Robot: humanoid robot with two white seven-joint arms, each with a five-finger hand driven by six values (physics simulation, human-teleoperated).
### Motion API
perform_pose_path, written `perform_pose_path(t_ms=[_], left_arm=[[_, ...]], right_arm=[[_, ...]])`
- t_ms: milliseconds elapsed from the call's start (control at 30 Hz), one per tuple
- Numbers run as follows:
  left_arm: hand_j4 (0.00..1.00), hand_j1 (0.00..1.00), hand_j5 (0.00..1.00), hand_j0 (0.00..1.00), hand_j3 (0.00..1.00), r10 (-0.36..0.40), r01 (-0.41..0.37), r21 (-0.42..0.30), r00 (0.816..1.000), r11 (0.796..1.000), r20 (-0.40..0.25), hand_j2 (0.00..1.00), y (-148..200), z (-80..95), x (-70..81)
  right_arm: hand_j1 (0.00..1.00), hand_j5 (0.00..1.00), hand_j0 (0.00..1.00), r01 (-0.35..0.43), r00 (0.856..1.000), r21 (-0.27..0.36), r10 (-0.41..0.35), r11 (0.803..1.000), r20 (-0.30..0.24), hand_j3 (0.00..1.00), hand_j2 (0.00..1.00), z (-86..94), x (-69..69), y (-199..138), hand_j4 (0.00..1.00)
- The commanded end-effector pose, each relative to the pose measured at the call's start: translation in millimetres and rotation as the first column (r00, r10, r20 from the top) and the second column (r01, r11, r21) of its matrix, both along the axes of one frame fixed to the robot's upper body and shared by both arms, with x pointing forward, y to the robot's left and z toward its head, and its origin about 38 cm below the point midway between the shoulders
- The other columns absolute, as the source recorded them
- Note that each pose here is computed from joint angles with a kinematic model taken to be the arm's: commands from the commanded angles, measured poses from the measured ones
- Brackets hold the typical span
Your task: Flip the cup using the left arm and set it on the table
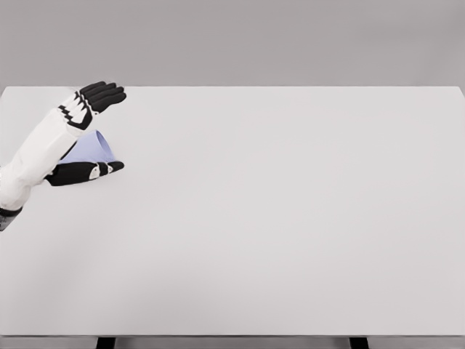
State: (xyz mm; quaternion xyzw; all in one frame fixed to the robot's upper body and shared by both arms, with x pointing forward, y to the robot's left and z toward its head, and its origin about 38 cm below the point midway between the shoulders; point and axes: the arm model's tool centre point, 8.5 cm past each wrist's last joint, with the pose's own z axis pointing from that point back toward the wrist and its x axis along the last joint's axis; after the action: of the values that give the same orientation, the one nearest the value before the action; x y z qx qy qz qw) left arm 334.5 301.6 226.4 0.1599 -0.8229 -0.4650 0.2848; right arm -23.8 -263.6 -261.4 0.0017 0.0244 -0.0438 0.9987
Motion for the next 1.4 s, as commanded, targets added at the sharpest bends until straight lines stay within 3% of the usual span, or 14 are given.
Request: perform_pose_path(t_ms=[0,67,167,233,333,467,567,600,833,900,933,1033,1267,1367], left_arm=[[1.00,1.00,1.00,1.00,1.00,-0.034,0.033,-0.003,0.999,0.999,-0.035,1.00,-10.2,-10.7,-2.8],[1.00,1.00,1.00,1.00,1.00,-0.038,0.038,-0.001,0.999,0.999,-0.038,1.00,-11.4,-11.2,-0.6],[1.00,1.00,1.00,1.00,1.00,0.090,-0.086,0.033,0.990,0.996,-0.108,1.00,-3.6,-16.1,10.3],[1.00,1.00,1.00,1.00,1.00,0.147,-0.142,0.051,0.982,0.989,-0.116,1.00,4.8,-10.2,17.3],[1.00,1.00,1.00,1.00,1.00,0.291,-0.293,0.029,0.923,0.956,-0.253,1.00,21.3,-17.0,30.0],[1.00,1.00,1.00,1.00,1.00,0.359,-0.380,0.016,0.859,0.925,-0.364,1.00,35.9,-21.2,35.9],[1.00,1.00,1.00,1.00,1.00,0.420,-0.438,0.078,0.774,0.896,-0.473,1.00,55.7,-23.7,39.2],[1.00,1.00,1.00,1.00,1.00,0.412,-0.428,0.087,0.763,0.899,-0.498,1.00,55.4,-23.9,40.4],[1.00,1.00,1.00,1.00,1.00,0.382,-0.363,0.151,0.737,0.919,-0.557,1.00,47.0,-31.3,41.4],[1.00,1.00,1.00,1.00,1.00,0.423,-0.397,0.178,0.700,0.900,-0.575,1.00,52.8,-34.2,42.2],[1.00,1.00,1.00,1.00,1.00,0.433,-0.406,0.185,0.693,0.895,-0.576,1.00,53.9,-34.4,42.7],[1.00,1.00,1.00,1.00,1.00,0.516,-0.505,0.186,0.660,0.843,-0.546,1.00,63.0,-35.3,44.6],[1.00,1.00,1.00,1.00,1.00,0.570,-0.563,0.203,0.617,0.801,-0.542,1.00,65.4,-42.2,44.9],[1.00,1.00,1.00,1.00,1.00,0.552,-0.559,0.190,0.599,0.807,-0.580,1.00,62.4,-46.4,44.8]], right_arm=[[1.00,1.00,1.00,0.000,1.000,0.000,0.000,1.000,0.000,1.00,1.00,0.0,-0.1,0.0,1.00],[1.00,1.00,1.00,0.000,1.000,0.000,0.000,1.000,0.001,1.00,1.00,0.0,0.9,0.0,1.00],[1.00,1.00,1.00,0.000,1.000,0.000,0.000,1.000,0.001,1.00,1.00,0.0,0.9,0.0,1.00],[1.00,1.00,1.00,0.000,1.000,0.000,0.000,1.000,0.001,1.00,1.00,0.0,0.9,0.0,1.00],[1.00,1.00,1.00,0.000,1.000,0.000,0.000,1.000,0.000,1.00,1.00,0.0,-0.1,0.0,1.00],[1.00,1.00,1.00,0.000,1.000,0.000,0.000,1.000,0.000,1.00,1.00,0.0,-0.1,0.0,1.00],[1.00,1.00,1.00,0.000,1.000,0.000,0.000,1.000,0.000,1.00,1.00,0.0,-0.1,0.0,1.00],[1.00,1.00,1.00,0.000,1.000,0.000,0.000,1.000,0.000,1.00,1.00,0.0,-0.1,0.0,1.00],[1.00,1.00,1.00,0.000,1.000,0.000,0.000,1.000,0.000,1.00,1.00,0.0,-0.1,0.0,1.00],[1.00,1.00,1.00,0.000,1.000,0.000,0.000,1.000,0.000,1.00,1.00,0.0,-0.1,0.0,1.00],[1.00,1.00,1.00,0.000,1.000,0.000,0.000,1.000,0.000,1.00,1.00,0.0,-0.1,0.0,1.00],[1.00,1.00,1.00,0.000,1.000,0.000,0.000,1.000,0.001,1.00,1.00,0.0,0.9,0.0,1.00],[1.00,1.00,1.00,0.000,1.000,0.000,0.000,1.000,0.001,1.00,1.00,0.0,0.9,0.0,1.00],[1.00,1.00,1.00,0.000,1.000,0.000,0.000,1.000,0.001,1.00,1.00,0.0,0.9,0.0,1.00]])
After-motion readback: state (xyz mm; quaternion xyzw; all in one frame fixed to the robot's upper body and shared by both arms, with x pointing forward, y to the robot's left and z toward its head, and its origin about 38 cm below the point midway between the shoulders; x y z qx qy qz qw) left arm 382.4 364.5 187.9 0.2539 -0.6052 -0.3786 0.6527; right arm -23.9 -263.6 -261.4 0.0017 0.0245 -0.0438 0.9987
